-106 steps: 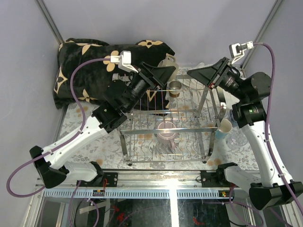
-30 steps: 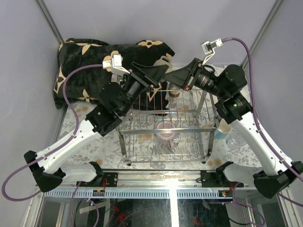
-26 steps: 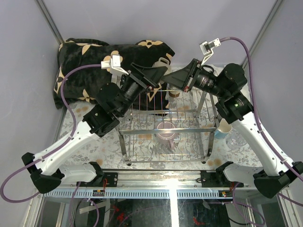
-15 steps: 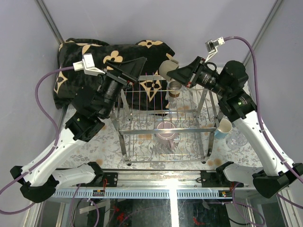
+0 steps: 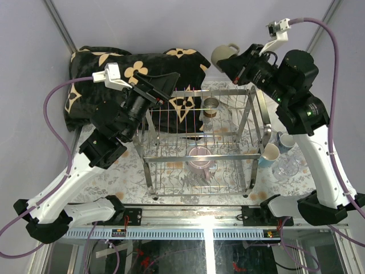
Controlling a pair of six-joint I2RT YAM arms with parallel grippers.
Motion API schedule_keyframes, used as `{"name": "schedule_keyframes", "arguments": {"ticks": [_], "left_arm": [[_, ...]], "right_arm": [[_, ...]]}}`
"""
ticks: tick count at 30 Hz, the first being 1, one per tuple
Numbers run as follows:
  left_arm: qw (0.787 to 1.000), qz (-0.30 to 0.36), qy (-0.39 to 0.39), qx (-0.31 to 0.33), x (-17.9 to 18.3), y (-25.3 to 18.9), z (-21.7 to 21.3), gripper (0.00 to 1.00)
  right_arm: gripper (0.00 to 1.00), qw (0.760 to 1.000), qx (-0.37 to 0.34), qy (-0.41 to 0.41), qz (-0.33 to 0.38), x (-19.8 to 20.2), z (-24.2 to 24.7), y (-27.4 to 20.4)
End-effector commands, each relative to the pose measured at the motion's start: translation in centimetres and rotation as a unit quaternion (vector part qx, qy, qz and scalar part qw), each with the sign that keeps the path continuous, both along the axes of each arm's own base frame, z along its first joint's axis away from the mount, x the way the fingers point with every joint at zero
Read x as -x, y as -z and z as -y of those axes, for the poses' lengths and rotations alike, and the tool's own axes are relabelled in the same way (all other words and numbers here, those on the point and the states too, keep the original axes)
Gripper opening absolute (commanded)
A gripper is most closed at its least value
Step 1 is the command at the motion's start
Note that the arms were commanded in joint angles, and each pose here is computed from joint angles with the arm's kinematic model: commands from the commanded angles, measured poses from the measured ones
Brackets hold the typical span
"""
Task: Unload the cups from the dish rack
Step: Place the cup at the center of the board.
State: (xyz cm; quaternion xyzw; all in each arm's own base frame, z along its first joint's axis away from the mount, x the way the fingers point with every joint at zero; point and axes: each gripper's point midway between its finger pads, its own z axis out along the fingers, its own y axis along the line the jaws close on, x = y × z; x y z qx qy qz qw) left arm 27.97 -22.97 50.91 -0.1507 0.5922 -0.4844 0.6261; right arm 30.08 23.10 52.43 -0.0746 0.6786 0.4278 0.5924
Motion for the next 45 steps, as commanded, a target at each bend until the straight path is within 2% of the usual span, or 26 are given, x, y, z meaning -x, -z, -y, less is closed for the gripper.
{"name": "schedule_keyframes", "arguments": {"ticks": [1, 6, 10, 15, 18, 23, 30, 34, 45], "left_arm": [[1.0, 0.022, -0.002, -0.006, 0.7, -1.7, -0.9, 0.8], [1.0, 0.026, 0.006, -0.013, 1.0, -1.7, -0.9, 0.8], [1.0, 0.024, 0.003, -0.019, 0.8, -1.3, -0.9, 0.8], [0.999, 0.026, 0.003, -0.025, 0.7, -1.2, -1.0, 0.8], [0.999, 0.028, -0.002, -0.027, 0.7, -1.3, -1.3, 0.8], [0.999, 0.025, 0.0, -0.03, 0.4, -0.9, -1.2, 0.8], [0.999, 0.022, -0.002, -0.035, 0.0, -0.7, -1.2, 0.8], [0.999, 0.02, -0.003, -0.035, -0.3, -0.5, -1.2, 0.8], [0.999, 0.019, 0.0, -0.039, -0.7, -0.3, -1.0, 0.81]], "right_arm": [[0.0, 0.987, 0.073, 0.136, 0.047, -3.3, 4.1, -1.5], [0.0, 0.966, 0.133, 0.216, 0.039, -6.1, 6.6, -0.4], [0.0, 0.951, 0.155, 0.265, 0.022, -8.0, 9.0, 0.9], [0.0, 0.957, 0.112, 0.265, -0.025, -10.8, 13.3, 3.0], [0.0, 0.956, 0.108, 0.271, -0.042, -12.1, 15.2, 4.3], [0.0, 0.954, 0.102, 0.261, -0.105, -14.8, 17.5, 8.1], [0.0, 0.949, 0.121, 0.197, -0.215, -18.0, 16.5, 16.6], [0.0, 0.941, 0.129, 0.165, -0.266, -19.0, 15.7, 20.1], [0.0, 0.919, 0.146, 0.104, -0.352, -20.2, 14.4, 27.5]]}}
